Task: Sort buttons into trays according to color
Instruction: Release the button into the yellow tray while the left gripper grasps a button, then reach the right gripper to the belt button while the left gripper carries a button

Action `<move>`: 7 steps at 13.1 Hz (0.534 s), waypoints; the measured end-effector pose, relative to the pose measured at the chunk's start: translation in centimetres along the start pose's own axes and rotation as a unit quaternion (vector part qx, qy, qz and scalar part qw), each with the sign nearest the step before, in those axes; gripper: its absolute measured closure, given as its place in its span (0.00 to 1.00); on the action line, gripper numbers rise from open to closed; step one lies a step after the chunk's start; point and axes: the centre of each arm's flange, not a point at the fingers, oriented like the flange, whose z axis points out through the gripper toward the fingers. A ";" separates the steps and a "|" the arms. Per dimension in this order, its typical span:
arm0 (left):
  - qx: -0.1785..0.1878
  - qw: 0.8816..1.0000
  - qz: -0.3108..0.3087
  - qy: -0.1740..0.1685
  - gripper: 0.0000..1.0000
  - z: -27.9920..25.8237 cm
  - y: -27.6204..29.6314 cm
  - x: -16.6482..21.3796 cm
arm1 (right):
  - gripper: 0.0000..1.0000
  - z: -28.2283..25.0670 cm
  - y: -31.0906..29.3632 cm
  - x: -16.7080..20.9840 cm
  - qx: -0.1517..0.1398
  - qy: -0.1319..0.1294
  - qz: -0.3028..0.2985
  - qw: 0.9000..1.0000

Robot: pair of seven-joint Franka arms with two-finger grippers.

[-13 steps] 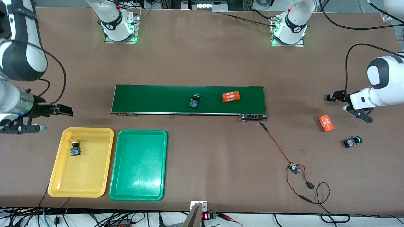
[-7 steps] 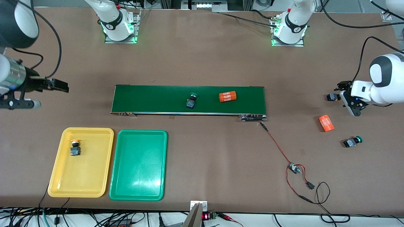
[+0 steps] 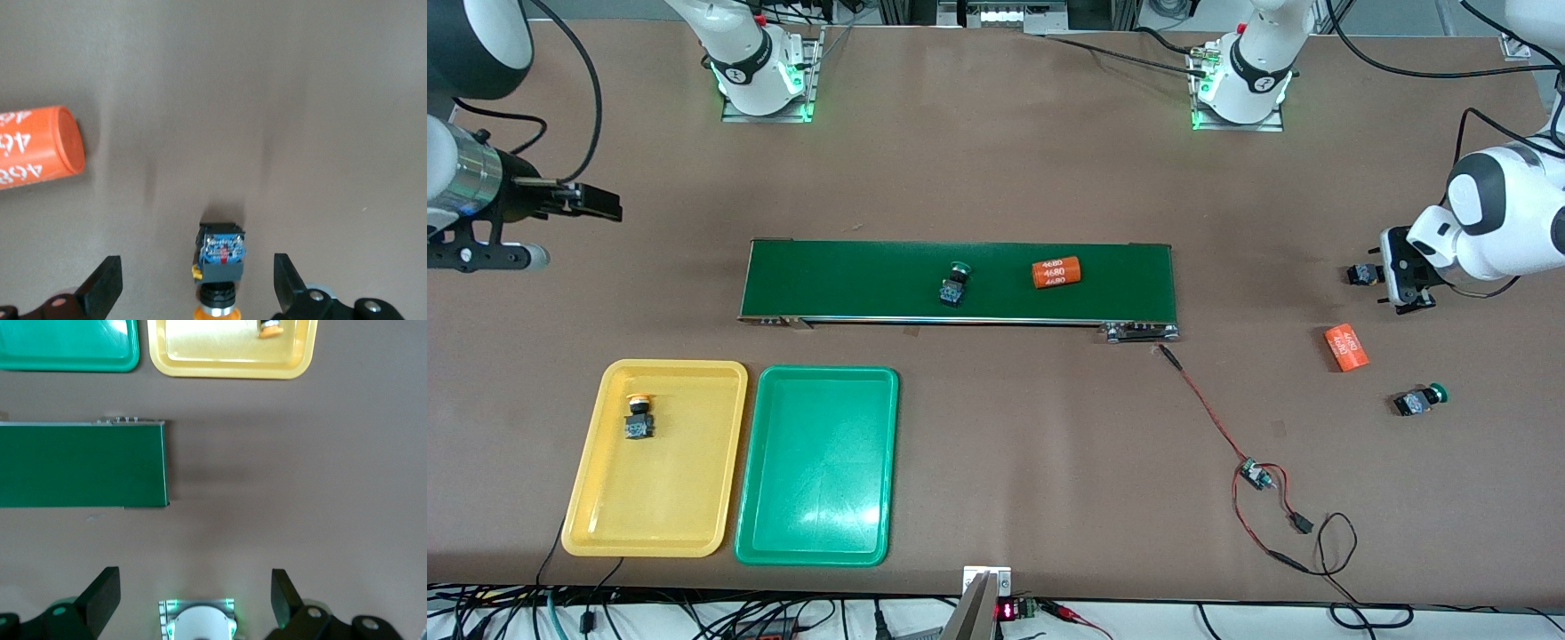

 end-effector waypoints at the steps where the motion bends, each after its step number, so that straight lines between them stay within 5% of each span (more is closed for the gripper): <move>1: 0.007 1.000 0.008 0.000 0.00 0.1 0.2 -0.6 | 0.00 0.7 -0.4 0.6 0.004 0.014 -0.003 1.000; 4: 0.014 1.000 0.028 0.002 0.00 1.1 0.9 -1.7 | 0.00 4.0 -1.9 2.7 0.025 0.064 -0.006 0.998; 7: 0.003 0.999 0.037 0.009 0.00 2.9 1.5 -1.6 | 0.00 7.5 -3.9 3.6 0.036 0.079 0.024 0.996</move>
